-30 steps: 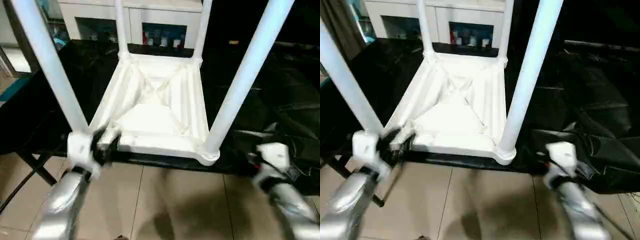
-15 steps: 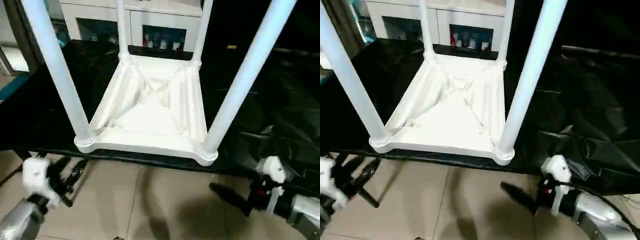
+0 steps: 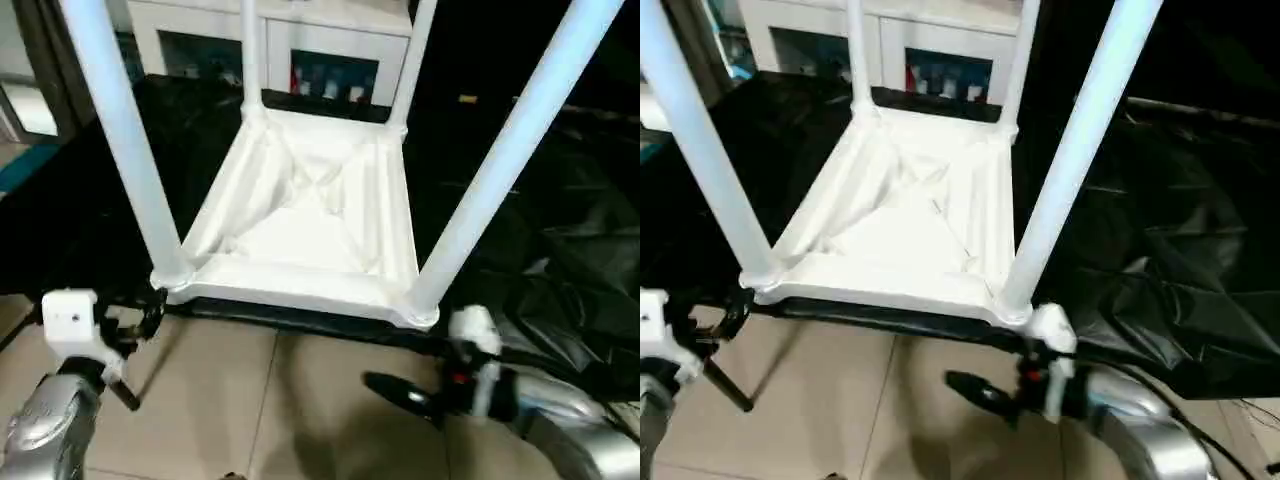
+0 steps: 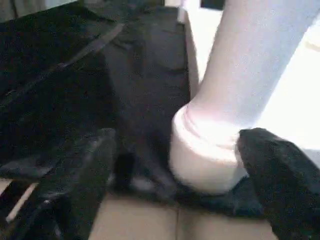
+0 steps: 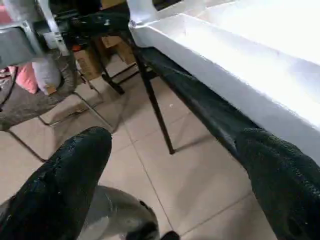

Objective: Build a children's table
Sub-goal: Move to table, then flip table

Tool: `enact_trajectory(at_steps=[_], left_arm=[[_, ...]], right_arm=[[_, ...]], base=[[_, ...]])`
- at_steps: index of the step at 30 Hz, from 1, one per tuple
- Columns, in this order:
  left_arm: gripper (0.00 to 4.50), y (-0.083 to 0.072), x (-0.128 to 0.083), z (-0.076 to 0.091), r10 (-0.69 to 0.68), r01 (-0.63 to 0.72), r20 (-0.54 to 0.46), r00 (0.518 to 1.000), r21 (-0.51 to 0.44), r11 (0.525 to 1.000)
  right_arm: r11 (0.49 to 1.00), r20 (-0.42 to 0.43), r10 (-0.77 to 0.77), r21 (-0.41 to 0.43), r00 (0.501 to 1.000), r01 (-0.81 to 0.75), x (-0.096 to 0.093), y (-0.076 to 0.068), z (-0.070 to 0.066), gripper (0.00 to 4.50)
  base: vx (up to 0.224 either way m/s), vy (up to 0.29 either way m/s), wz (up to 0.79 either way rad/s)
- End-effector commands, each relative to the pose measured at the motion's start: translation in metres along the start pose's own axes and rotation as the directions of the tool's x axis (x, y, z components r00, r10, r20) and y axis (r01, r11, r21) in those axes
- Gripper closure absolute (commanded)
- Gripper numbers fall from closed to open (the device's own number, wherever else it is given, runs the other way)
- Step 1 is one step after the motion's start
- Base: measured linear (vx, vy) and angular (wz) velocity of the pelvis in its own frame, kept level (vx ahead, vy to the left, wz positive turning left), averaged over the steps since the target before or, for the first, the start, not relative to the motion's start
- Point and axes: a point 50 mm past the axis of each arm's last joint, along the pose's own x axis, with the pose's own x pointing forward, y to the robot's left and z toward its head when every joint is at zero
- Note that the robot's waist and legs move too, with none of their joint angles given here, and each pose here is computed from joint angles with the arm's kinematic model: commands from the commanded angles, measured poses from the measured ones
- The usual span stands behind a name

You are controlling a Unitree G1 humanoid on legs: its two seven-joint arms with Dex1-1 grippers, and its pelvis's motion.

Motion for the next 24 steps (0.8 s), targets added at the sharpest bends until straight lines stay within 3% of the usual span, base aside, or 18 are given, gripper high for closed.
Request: enact_trajectory(at_steps=[1,8,13,14,17,20,24], left_arm=[[0.05,-0.008,0.012,0.002,-0.015,0.015,0.004,1.000,0.004,1.000],[0.05,-0.021,0.041,0.014,-0.053,0.053,0.058,0.997,-0.007,0.999],[0.05,-0.026,0.049,0.017,-0.067,0.069,0.069,0.995,-0.028,0.997],[0.32,-0.028,0.052,0.017,-0.068,0.071,0.062,0.996,-0.038,0.997],[0.40,-0.033,0.055,0.015,-0.072,0.073,0.041,0.997,-0.043,0.996],[0.86,-0.040,0.060,0.014,-0.080,0.080,0.021,0.997,-0.045,0.996],[1.07,-0.044,0.059,0.012,-0.078,0.078,0.002,0.997,-0.052,0.996]], right_arm=[[1.000,-0.002,0.000,-0.025,1.000,0.000,0.006,-0.004,0.004,0.00],[0.999,0.005,0.017,-0.037,1.000,-0.017,0.019,-0.008,0.006,0.00],[0.998,0.003,0.033,-0.048,0.999,-0.033,0.025,-0.009,0.008,0.00],[0.998,0.006,0.037,-0.055,0.999,-0.037,0.027,-0.011,0.009,0.00],[0.997,0.017,0.033,-0.064,0.999,-0.032,0.029,-0.014,0.011,0.00],[0.997,0.032,0.034,-0.073,0.999,-0.031,0.031,-0.017,0.016,0.00],[0.996,0.044,0.056,-0.074,0.997,-0.053,0.031,-0.016,0.019,0.00]], base=[[0.000,0.000,0.00],[0.000,0.000,0.00],[0.000,0.000,0.00],[0.000,0.000,0.00],[0.000,0.000,0.00],[0.000,0.000,0.00],[0.000,0.000,0.00]])
